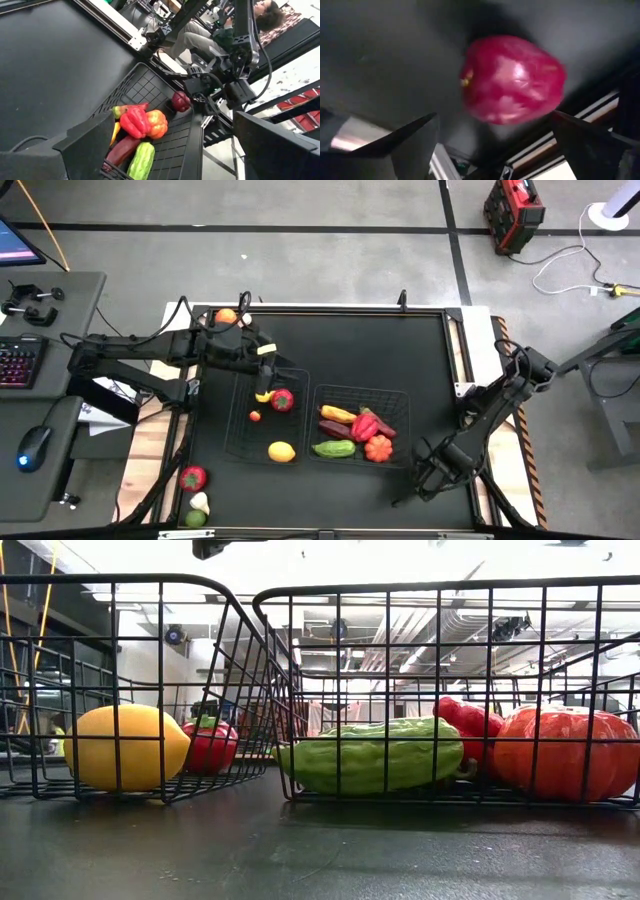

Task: Sort produce into baskets
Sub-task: Put the red apple into the left wire basket, then put the bottom white garlic into the right wire basket

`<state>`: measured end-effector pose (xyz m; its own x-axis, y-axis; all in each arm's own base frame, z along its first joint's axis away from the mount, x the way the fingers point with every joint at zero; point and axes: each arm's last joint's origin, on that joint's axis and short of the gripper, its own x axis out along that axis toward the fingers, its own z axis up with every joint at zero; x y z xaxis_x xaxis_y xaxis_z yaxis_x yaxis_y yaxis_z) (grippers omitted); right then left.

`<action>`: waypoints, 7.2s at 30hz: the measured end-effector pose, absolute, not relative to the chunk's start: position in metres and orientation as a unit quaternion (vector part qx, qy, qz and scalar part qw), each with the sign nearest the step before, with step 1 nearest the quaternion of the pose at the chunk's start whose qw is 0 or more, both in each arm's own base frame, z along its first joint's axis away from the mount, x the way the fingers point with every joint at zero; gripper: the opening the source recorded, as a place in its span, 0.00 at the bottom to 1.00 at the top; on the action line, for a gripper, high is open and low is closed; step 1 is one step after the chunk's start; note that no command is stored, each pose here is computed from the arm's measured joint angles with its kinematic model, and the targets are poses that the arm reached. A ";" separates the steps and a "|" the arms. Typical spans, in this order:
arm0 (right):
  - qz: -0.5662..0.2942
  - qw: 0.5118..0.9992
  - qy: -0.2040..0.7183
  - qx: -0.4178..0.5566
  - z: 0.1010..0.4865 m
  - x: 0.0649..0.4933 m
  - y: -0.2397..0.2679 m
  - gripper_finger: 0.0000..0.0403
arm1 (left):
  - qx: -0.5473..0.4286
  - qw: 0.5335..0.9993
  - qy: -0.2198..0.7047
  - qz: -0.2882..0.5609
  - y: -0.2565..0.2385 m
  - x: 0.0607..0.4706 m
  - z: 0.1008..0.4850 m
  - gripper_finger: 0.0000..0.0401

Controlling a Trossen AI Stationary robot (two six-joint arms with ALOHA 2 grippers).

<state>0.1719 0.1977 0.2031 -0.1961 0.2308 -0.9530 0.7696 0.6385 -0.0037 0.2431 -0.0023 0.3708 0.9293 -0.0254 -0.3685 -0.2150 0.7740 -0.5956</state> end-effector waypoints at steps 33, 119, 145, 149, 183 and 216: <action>-0.199 0.554 0.779 0.216 0.140 0.179 0.204 0.93 | -0.347 0.919 0.179 0.054 -0.002 0.243 0.371 0.99; -0.168 0.938 0.254 0.165 0.394 0.290 0.017 0.88 | -0.449 0.684 0.574 -0.032 -0.183 0.172 0.314 0.99; -0.190 0.918 0.328 0.118 0.390 0.261 0.022 0.88 | -0.446 0.460 0.654 0.402 -0.268 0.156 0.183 0.98; -0.189 0.918 0.331 0.114 0.390 0.261 0.022 0.88 | -0.450 0.448 0.639 0.436 -0.268 0.157 0.176 0.98; -0.186 0.916 0.337 0.115 0.389 0.260 0.022 0.88 | -0.453 0.449 0.607 0.474 -0.272 0.169 0.147 0.47; -0.162 0.916 0.332 0.157 0.396 0.250 0.023 0.88 | -0.423 0.838 0.307 0.159 -0.126 0.224 0.320 0.33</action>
<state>0.2501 0.0232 0.3959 0.7268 -0.1926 -0.6593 0.4007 0.8985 0.1792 0.2243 -0.1257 0.3205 0.7615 0.0067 -0.6482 -0.5256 0.5917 -0.6113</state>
